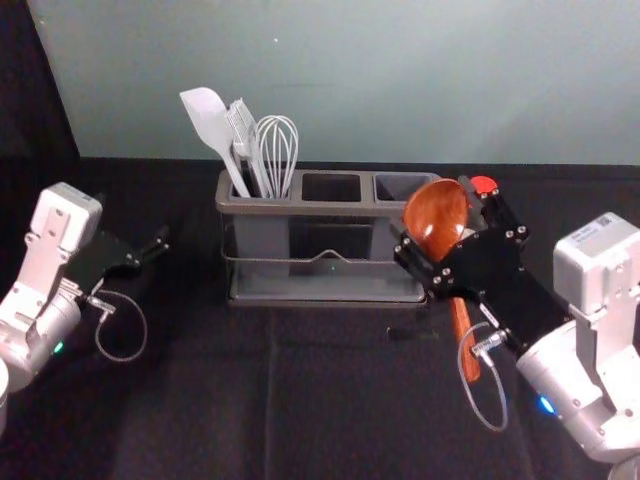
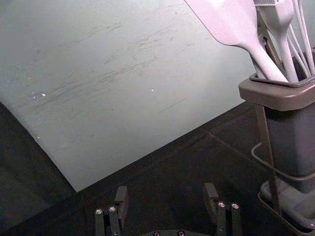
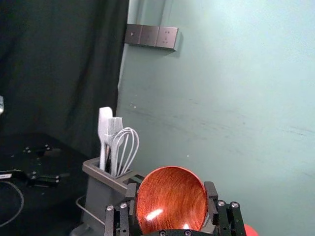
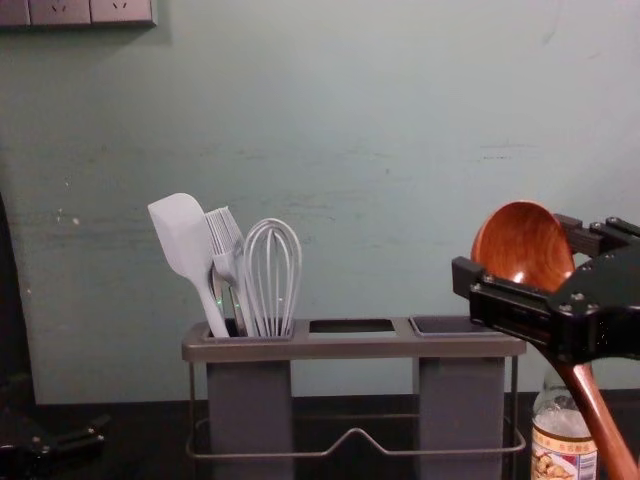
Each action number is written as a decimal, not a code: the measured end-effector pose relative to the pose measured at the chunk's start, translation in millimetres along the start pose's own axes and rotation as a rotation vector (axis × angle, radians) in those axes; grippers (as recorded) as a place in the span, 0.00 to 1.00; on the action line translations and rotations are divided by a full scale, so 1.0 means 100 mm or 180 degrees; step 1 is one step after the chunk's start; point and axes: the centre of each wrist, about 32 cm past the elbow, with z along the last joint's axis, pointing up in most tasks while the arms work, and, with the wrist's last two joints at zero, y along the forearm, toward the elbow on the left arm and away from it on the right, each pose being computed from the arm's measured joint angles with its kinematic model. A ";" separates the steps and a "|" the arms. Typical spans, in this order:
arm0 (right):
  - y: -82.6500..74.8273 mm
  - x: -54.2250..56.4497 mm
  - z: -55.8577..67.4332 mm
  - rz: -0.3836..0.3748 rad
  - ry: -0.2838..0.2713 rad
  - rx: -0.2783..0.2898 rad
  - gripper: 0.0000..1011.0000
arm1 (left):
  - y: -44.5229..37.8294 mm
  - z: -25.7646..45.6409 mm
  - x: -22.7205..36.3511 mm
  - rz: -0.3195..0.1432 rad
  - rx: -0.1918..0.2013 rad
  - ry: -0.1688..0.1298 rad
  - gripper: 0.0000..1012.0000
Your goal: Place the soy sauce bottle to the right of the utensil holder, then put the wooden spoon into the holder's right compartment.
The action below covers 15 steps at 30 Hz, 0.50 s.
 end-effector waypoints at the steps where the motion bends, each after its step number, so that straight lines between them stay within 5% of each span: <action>1: 0.02 -0.01 0.00 -0.0025 -0.0004 -0.0007 0.83 | 0.000 0.000 0.000 0.0000 0.0000 0.0000 0.99; 15: 0.02 -0.01 0.00 -0.0044 -0.0007 -0.0029 0.83 | 0.000 0.000 0.000 0.0000 0.0000 0.0000 0.99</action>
